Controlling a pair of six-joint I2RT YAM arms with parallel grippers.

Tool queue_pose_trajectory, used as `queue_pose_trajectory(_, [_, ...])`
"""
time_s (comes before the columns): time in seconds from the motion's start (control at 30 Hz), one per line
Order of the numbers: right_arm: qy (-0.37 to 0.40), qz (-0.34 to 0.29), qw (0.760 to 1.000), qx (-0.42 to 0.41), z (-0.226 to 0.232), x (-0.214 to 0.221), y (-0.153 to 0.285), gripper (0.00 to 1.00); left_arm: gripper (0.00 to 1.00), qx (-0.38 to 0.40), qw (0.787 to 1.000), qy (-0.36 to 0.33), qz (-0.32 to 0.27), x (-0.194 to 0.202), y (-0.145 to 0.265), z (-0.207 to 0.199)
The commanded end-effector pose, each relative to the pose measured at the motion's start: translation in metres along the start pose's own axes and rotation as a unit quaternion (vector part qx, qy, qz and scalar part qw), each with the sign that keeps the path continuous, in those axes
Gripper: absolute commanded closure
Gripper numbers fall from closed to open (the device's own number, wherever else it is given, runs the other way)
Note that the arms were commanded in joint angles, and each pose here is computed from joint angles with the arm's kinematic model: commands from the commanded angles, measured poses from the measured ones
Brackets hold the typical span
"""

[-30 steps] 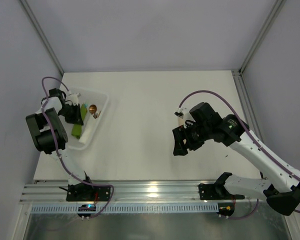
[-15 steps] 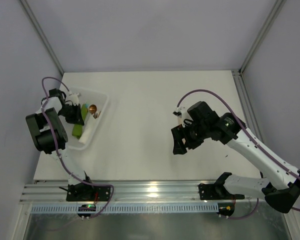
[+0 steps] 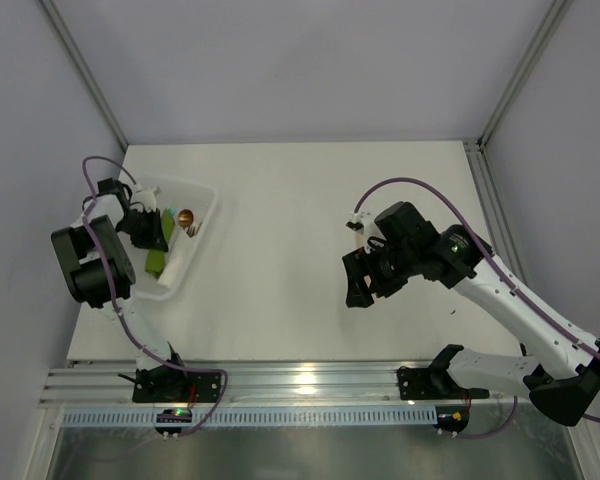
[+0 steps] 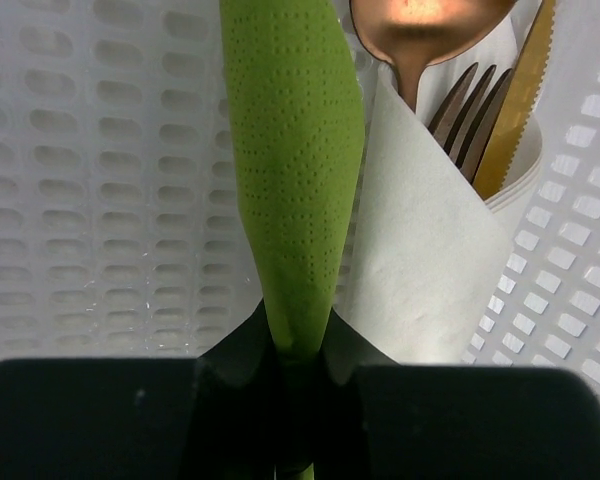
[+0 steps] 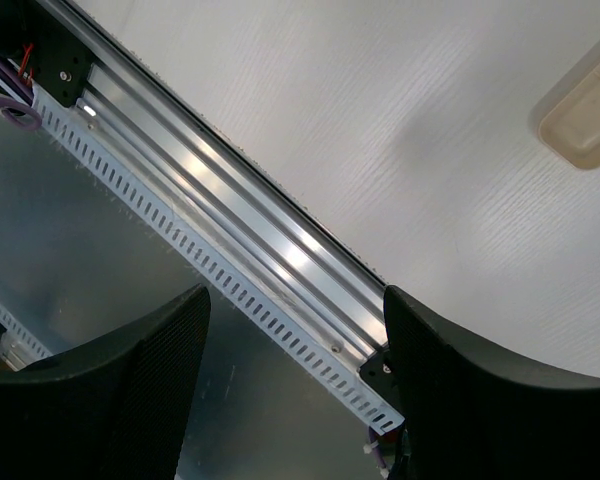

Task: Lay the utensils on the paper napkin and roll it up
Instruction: Place the utensils in the bin.

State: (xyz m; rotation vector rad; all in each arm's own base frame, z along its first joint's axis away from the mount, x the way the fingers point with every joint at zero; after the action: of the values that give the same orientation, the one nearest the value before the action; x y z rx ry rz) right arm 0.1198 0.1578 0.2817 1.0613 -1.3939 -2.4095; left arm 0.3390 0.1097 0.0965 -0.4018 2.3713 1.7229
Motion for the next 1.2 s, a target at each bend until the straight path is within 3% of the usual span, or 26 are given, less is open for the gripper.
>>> queue_pose_trajectory(0.0, [0.012,-0.028,1.000,0.005,0.002,-0.011,0.010,0.27,0.88,-0.026,0.999,0.026,0.018,0.014,-0.002,0.014])
queue_pose_trajectory(0.2, [0.012,-0.029,0.999,0.006,0.001,-0.010,0.011,0.27,0.77,-0.019,0.999,0.032,0.018,0.013,-0.001,0.016])
queue_pose_trajectory(0.97, [0.013,-0.031,0.999,0.007,0.001,-0.006,0.014,0.27,0.68,-0.071,0.997,0.033,0.002,0.010,0.013,0.023])
queue_pose_trajectory(1.03, [0.014,-0.031,0.999,0.007,0.001,-0.006,0.014,0.27,0.65,-0.075,0.997,0.031,-0.011,0.007,0.019,0.022])
queue_pose_trajectory(1.07, [0.014,-0.033,0.999,0.006,0.001,-0.006,0.015,0.27,0.55,-0.076,0.997,0.030,-0.016,0.006,0.020,0.021])
queue_pose_trajectory(1.17, [0.014,-0.033,0.999,0.006,0.001,-0.005,0.015,0.27,0.54,-0.076,0.996,0.031,-0.022,0.003,0.023,0.021])
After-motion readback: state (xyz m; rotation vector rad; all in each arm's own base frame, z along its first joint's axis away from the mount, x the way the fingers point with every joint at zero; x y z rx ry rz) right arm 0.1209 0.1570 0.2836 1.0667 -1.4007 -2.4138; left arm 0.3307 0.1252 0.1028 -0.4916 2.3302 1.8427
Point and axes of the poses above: each gripper's point midway between its finger pads, its own y axis back along the fingers, its own z axis along the line the jaws close on, x = y × z, the point moved 8 cm from there along y, back along the fingers, and after that the axes turned 6 degrees about y, right-handed, at the moved point
